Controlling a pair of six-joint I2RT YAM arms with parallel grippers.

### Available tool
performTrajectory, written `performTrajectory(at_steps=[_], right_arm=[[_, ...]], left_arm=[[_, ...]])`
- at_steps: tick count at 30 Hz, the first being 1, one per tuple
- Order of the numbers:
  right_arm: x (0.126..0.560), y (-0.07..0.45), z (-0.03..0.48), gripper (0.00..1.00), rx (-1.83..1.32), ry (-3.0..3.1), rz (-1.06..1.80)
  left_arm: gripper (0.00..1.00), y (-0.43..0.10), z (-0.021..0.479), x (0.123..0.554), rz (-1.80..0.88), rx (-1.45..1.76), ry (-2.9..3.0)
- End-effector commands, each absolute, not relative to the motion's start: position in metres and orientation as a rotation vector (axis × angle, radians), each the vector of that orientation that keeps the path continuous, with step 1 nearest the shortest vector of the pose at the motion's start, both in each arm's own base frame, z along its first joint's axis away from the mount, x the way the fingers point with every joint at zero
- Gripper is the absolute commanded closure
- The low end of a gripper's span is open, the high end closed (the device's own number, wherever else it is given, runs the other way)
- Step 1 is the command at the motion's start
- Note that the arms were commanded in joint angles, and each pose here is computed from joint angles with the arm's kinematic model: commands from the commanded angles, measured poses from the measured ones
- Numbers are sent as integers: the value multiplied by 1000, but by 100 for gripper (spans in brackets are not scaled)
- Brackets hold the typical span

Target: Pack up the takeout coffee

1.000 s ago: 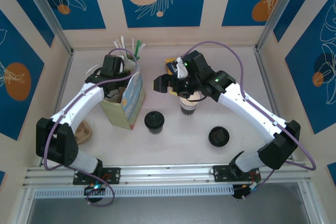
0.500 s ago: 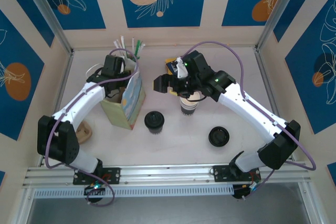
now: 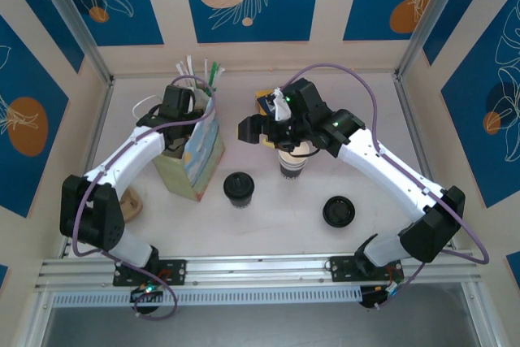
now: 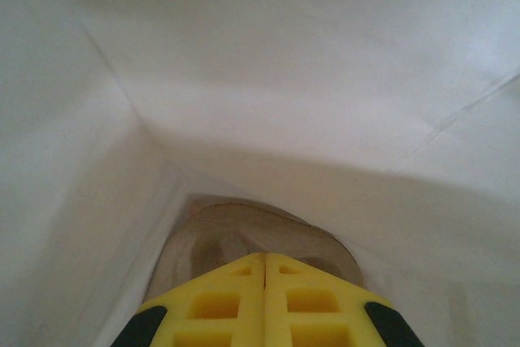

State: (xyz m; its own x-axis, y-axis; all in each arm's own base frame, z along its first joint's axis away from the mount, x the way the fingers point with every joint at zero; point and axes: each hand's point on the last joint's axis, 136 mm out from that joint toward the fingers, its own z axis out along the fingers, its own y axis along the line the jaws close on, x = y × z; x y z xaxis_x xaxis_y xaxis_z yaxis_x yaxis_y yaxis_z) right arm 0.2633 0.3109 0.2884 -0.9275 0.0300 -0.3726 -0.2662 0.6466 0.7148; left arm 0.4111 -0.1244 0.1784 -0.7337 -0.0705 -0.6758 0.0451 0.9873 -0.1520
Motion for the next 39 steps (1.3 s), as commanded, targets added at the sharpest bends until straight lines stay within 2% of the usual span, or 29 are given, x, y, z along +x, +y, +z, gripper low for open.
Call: performTrajectory(at_steps=[1,29,39], right_arm=[[263,307,286,1,-170,2527,1166],[266,306,283,1,-166,2533,1171],[266,305,284,1,-166,2531,1170]], left_arm=[[100,-126,185,413,-183,-5,2370],[100,-129,198,421,-194,1,2341],[100,-130,187,423,-184,7,2362]])
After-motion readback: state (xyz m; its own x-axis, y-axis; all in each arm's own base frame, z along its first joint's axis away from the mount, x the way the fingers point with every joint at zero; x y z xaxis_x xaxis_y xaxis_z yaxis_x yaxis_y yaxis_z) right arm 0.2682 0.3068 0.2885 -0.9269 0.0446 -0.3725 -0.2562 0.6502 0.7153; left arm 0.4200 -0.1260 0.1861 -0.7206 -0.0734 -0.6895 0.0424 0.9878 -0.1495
